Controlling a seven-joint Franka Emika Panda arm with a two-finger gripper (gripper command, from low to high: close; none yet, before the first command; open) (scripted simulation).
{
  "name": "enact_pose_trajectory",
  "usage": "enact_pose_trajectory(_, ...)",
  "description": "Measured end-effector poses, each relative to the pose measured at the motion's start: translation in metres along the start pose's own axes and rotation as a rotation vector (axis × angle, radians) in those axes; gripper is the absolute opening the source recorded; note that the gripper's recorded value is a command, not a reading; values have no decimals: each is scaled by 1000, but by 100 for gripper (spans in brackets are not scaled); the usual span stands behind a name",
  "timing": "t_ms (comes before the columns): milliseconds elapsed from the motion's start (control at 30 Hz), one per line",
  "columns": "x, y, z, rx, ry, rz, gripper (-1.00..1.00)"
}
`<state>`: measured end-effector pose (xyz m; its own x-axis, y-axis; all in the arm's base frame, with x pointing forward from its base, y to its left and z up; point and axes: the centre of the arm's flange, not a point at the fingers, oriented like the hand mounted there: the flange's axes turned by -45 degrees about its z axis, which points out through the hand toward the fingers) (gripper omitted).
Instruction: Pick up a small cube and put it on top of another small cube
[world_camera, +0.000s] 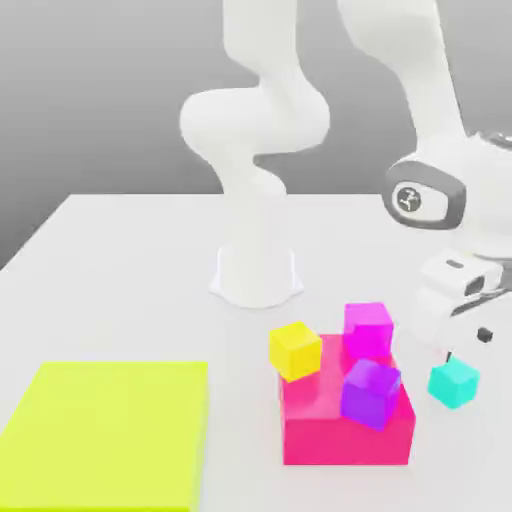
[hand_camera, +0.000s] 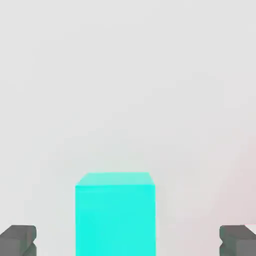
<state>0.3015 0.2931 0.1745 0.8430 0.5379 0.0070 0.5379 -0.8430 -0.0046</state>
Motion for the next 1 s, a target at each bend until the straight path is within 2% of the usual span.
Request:
enact_pose_trajectory(167, -2, 0, 40, -1, -5, -3, 0)
enact_pose_trajectory(200, -3, 0, 46, -2, -6, -3, -100)
enact_pose_trajectory(433, -3, 0, 45, -2, -5, -3, -100)
enact_pose_trajectory(700, -2, 0, -11, -2, -3, -3, -100)
enact_pose_trajectory(867, 19, 88, -64, -58, -16, 246, -100)
enact_pose_trajectory(1000, 20, 161, -122, -43, -15, 473, -100)
